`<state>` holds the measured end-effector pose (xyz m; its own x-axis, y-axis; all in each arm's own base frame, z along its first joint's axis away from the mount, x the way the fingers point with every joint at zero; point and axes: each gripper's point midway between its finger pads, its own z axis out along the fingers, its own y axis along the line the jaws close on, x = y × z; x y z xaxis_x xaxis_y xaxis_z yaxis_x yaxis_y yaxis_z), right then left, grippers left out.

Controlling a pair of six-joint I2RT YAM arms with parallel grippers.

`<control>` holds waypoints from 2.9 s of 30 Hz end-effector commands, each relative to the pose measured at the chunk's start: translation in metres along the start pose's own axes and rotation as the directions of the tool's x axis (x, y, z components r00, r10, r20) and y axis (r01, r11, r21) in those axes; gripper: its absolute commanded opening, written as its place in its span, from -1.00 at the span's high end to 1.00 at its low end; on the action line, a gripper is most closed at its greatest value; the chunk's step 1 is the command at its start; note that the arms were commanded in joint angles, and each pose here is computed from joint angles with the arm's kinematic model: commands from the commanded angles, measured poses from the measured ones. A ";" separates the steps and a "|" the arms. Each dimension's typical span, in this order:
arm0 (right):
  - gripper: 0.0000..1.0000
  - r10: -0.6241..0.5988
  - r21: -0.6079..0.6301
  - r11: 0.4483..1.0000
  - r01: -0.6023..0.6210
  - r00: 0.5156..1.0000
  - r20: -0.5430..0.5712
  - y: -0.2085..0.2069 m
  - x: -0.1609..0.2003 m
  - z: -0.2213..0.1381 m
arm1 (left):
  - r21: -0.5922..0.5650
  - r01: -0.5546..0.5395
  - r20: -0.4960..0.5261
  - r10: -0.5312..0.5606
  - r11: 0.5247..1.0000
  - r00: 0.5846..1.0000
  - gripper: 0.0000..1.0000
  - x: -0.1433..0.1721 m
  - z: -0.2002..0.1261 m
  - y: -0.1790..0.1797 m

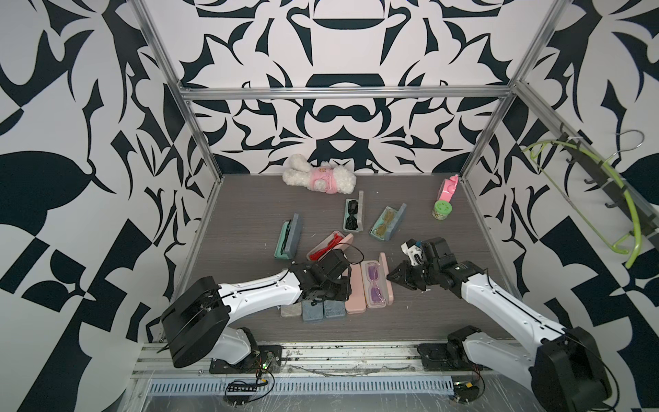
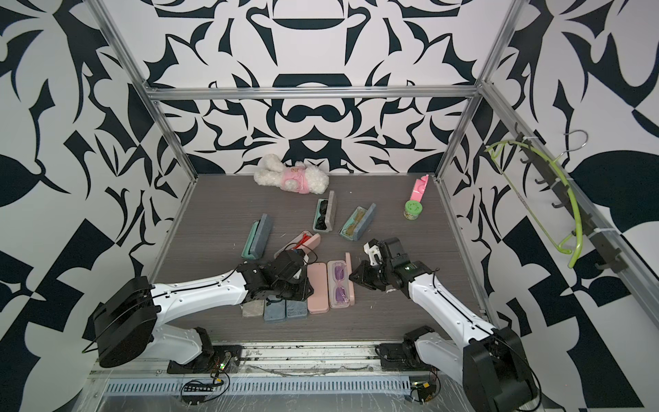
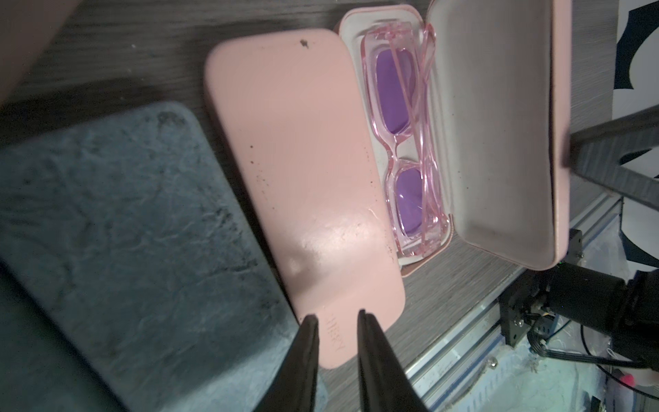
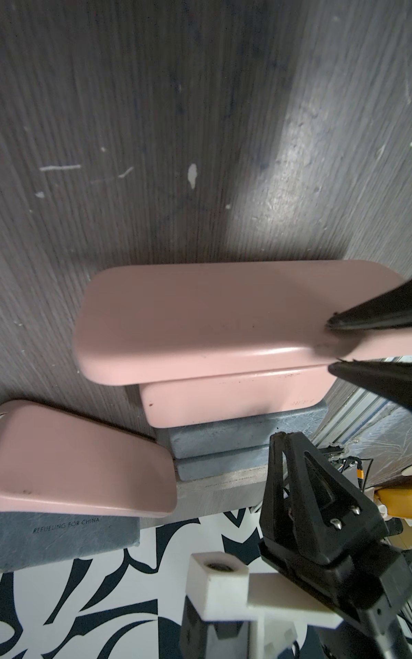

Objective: Close the glasses case
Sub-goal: Close the glasses case at the center of the board, then pick up the glasses case at the center of the board.

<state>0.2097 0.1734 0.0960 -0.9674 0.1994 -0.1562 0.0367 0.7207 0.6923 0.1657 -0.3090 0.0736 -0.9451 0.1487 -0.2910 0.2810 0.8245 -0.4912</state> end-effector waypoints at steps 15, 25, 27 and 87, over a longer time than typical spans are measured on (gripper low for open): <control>0.68 -0.026 0.015 1.000 0.026 0.999 -0.032 0.003 0.005 0.013 | 0.013 0.010 -0.027 -0.010 1.000 1.000 0.58 0.001 0.009 -0.002; 0.69 -0.043 0.036 0.998 0.045 0.998 -0.045 0.006 0.008 0.021 | 0.013 0.012 -0.033 -0.012 1.000 0.999 0.60 0.002 0.011 -0.001; 0.69 -0.044 0.041 0.998 0.046 0.998 -0.049 0.005 0.010 0.023 | 0.013 0.011 -0.032 -0.011 1.000 0.999 0.60 0.002 0.011 -0.001; -0.61 0.141 0.279 0.943 -0.180 0.978 0.155 -0.010 -0.198 0.000 | -0.019 -0.171 0.377 0.165 0.985 0.911 -0.99 -0.035 -0.148 -0.007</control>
<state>0.3929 0.1324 0.1096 -0.9026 0.4053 -0.1455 0.2823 0.8121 0.5107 0.1739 -0.2499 0.2115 -0.7564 0.0514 -0.6520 0.4398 0.7778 -0.4490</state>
